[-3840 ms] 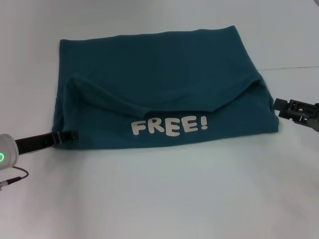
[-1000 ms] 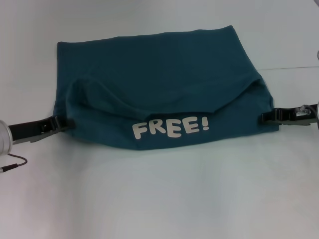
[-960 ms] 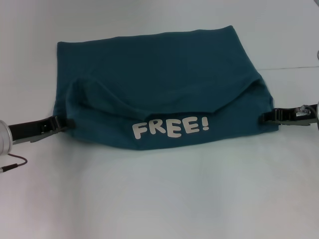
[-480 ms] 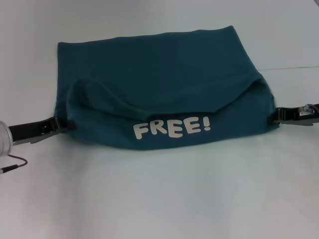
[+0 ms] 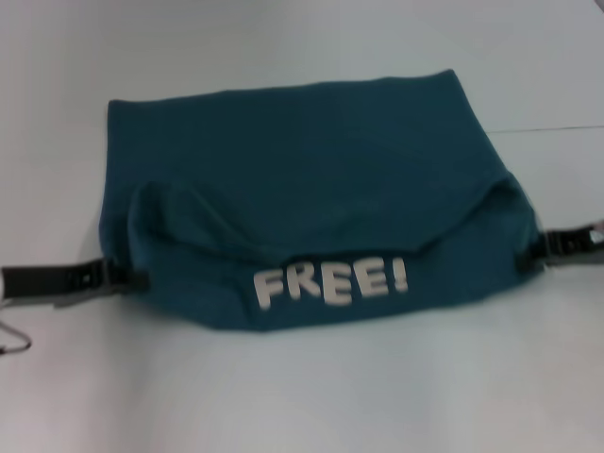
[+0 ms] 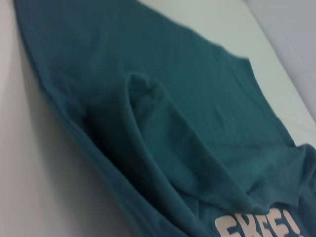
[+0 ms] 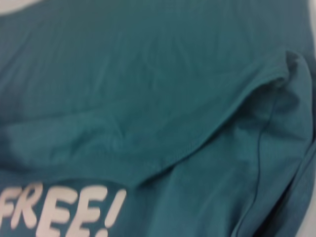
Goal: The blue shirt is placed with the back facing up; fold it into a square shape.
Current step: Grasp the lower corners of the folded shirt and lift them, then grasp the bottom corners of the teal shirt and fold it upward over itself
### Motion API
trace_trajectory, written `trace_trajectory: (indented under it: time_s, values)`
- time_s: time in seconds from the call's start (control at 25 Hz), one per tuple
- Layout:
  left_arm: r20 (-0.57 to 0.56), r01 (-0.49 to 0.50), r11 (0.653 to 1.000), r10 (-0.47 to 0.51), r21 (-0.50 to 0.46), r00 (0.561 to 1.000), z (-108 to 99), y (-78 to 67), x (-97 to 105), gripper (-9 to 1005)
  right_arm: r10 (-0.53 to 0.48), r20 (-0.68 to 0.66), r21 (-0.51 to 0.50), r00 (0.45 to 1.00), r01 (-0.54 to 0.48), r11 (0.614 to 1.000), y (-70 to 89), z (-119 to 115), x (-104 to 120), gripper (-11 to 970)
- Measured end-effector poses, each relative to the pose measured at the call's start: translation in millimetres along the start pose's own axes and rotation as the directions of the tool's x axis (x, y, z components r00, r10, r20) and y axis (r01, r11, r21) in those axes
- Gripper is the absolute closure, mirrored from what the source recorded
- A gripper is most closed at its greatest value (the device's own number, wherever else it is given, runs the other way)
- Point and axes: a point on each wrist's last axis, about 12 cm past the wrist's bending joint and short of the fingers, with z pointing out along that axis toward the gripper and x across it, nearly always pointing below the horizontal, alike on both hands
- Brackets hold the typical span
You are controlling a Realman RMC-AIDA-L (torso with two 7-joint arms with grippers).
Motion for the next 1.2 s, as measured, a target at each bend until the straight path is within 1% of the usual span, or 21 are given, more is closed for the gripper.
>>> trace_trajectory:
  time_s: [0.16,0.32,0.4,0.52,0.72,0.84,0.96,1.12,1.2]
  values:
    - [-0.124,0.022,0.999,-0.017,0.040,0.992,-19.1,-1.4,12.9,962,-0.028,-0.125,-0.016,0.992,0.026,1.000,2.6,-16.4,14.9,879]
    - [-0.207,0.037,0.997,-0.024,0.061,0.978,-34.0,-1.7,25.3,962,-0.037,-0.219,-0.064,0.975,0.023,0.998,5.1,-27.0,29.8,875]
    - [-0.249,0.052,0.996,-0.033,0.071,0.968,-39.7,-1.3,33.0,962,-0.041,-0.264,-0.062,0.964,0.026,0.998,4.3,-30.5,36.2,873]
    - [-0.299,0.069,0.996,-0.047,0.064,0.953,-45.6,0.4,41.7,963,-0.049,-0.325,-0.065,0.945,0.030,0.997,4.0,-32.8,45.2,869]
    - [-0.405,0.097,0.995,-0.080,0.023,0.911,-54.0,6.1,60.0,964,-0.092,-0.402,-0.132,0.911,0.041,0.990,6.8,-36.6,58.1,864]
    - [-0.427,0.104,0.994,-0.084,0.024,0.900,-57.0,7.4,65.7,964,-0.112,-0.413,-0.163,0.904,0.048,0.985,7.4,-38.8,61.6,861]
    - [-0.427,0.098,0.994,-0.069,0.045,0.901,-60.5,6.4,64.1,963,-0.136,-0.388,-0.208,0.912,0.058,0.976,10.2,-40.5,60.1,858]
    - [-0.389,0.084,0.992,-0.040,0.096,0.920,-70.0,2.8,51.2,961,-0.170,-0.274,-0.312,0.947,0.080,0.947,16.8,-50.1,46.6,853]
    - [-0.361,0.081,0.990,-0.036,0.112,0.932,-75.7,2.1,42.3,959,-0.165,-0.204,-0.342,0.965,0.088,0.936,16.3,-59.2,36.8,851]
